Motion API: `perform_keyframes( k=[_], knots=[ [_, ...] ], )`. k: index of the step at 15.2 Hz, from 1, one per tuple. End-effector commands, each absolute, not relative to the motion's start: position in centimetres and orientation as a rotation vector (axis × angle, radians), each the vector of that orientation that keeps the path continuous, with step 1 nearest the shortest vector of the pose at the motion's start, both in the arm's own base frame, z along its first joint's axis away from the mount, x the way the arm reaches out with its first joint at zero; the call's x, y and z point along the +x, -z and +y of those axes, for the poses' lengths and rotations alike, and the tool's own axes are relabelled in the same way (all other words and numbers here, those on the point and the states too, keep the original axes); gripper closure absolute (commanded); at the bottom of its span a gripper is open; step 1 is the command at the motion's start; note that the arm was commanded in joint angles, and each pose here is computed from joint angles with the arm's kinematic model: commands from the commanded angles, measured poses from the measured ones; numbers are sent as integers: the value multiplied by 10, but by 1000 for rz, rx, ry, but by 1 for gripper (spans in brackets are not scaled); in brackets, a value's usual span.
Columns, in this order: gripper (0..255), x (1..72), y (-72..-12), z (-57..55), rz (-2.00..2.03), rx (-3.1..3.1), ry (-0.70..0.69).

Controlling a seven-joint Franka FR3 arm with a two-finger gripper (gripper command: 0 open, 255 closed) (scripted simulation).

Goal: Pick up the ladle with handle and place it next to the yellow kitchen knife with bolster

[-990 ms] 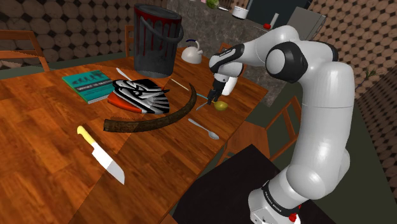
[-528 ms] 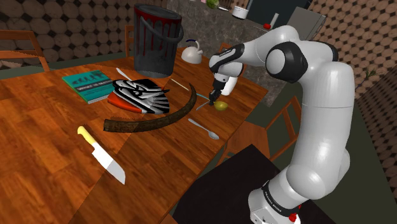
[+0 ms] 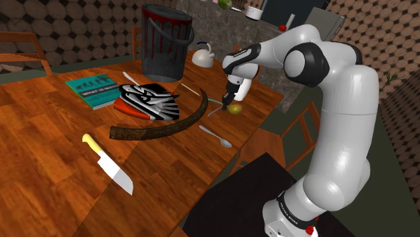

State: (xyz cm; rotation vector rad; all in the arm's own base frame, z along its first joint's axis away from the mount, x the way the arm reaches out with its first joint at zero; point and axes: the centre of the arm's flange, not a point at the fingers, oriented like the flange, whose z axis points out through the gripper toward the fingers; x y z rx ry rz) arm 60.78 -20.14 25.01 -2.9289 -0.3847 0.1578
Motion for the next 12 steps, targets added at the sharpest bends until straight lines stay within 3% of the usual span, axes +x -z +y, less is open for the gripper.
perform_keyframes(
  k=[1,12],
  knots=[
    [255,608,-260,-201,-385,-2929,-158],
    [255,608,-318,-201,-385,-2929,-158]
  ],
)
